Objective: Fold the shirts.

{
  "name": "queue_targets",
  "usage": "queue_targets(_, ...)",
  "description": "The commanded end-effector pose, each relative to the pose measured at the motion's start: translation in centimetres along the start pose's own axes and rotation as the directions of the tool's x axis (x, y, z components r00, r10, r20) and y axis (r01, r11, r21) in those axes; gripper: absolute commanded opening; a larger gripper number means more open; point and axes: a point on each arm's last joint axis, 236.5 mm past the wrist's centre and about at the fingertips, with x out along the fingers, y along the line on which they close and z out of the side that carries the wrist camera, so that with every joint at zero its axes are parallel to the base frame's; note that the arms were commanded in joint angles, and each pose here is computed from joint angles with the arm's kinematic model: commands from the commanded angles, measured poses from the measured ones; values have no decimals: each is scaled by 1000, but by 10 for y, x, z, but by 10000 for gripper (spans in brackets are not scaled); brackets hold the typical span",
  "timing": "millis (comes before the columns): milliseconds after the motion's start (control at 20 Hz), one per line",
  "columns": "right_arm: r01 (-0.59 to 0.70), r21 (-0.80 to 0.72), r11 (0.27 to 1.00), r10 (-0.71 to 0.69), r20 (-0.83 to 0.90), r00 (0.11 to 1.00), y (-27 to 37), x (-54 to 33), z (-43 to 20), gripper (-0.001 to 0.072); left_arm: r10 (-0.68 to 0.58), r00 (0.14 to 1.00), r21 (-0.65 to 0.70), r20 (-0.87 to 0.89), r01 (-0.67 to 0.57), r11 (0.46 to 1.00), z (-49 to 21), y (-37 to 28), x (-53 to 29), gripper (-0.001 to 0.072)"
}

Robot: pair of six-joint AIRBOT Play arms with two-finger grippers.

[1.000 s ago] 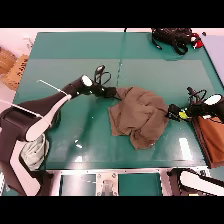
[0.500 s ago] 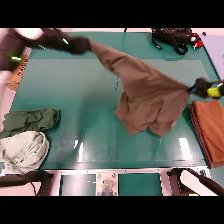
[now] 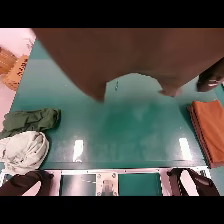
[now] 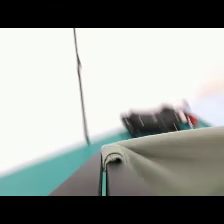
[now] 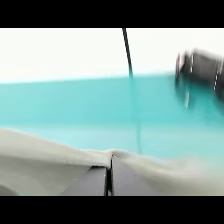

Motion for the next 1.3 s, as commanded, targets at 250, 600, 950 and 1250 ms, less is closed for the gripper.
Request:
queue_targets(250,-40,5,999,40,40,998,13,-6,9,20,154,982,105,-113,-143,984,-37,40,9,22)
queue_targets(600,-117,304,946,218,-324,921,-56,163,-162,21,88,760,27,-644,-93,995,-292,73,157,23)
queue_targets(950,74,439,895,232,-601,765,-94,295,-360,21,-238,505,-339,-829,-116,934,-533,27,231,24)
queue_targets(1250,72,447,892,251,-621,743,-123,293,-341,241,-324,437,-426,-839,-157,891,-522,24,219,560)
